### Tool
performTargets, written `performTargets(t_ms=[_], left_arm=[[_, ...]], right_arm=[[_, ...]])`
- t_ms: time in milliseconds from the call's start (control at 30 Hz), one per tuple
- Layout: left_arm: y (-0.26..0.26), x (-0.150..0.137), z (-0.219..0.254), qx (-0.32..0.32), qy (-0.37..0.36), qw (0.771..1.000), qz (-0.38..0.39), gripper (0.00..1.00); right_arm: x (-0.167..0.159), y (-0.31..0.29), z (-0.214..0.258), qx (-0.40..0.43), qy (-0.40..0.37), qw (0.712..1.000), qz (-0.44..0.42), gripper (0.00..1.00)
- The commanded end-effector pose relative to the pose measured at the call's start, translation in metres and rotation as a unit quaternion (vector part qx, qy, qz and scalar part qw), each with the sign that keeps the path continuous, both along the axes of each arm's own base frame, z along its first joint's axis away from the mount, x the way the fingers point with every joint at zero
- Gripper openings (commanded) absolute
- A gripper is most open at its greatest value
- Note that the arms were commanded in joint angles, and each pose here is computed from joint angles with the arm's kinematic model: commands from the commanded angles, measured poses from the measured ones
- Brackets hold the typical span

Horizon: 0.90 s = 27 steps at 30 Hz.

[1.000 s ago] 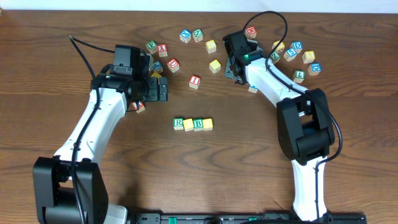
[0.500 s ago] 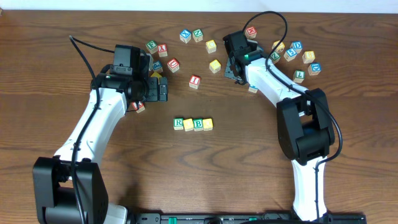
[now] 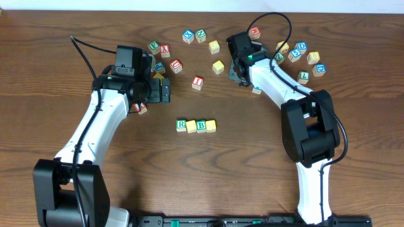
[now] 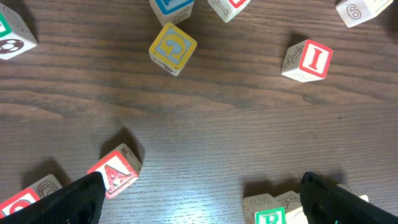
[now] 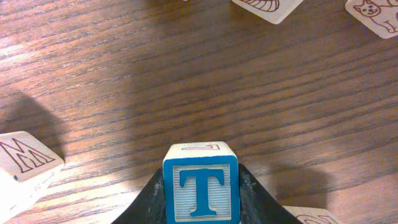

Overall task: Spell out ROBOT
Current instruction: 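Lift the blue T block and carry it toward the row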

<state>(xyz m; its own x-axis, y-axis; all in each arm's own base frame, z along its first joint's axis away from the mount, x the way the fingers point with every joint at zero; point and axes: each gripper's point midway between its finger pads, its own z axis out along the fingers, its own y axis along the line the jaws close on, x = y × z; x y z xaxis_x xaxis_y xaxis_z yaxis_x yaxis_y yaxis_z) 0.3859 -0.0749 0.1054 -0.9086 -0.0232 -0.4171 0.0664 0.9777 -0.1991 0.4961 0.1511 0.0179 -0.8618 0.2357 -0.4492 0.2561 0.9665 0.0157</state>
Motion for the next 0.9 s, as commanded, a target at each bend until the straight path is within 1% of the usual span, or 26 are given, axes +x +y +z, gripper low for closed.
performTargets(t_ms=[0,300,533,667,867], left_arm=[[-0.002,-0.003,-0.003,-0.001,0.004,1.000,-0.010,0.98],[-0.002,-0.003,-0.003,-0.001,0.004,1.000,-0.010,0.98],[-0.002,-0.003,-0.003,-0.001,0.004,1.000,-0.011,0.98],[-0.002,-0.003,-0.003,-0.001,0.004,1.000,-0.010,0.98],[-0.002,-0.003,-0.003,-0.001,0.004,1.000,-0.010,0.98]], right_arm=[[0.002,0.004,0.028,0.008,-0.025,1.000,0.004,0.25],[0.003,0.004,0.047,0.012,-0.040,0.999,0.009,0.25],[-0.004,0.001,0.066,0.009,-0.043,0.999,0.008,0.25],[-0.013,-0.004,0.091,0.003,-0.050,0.999,0.007,0.23],[-0.039,-0.005,0.140,-0.005,-0.064,0.998,0.015,0.18]])
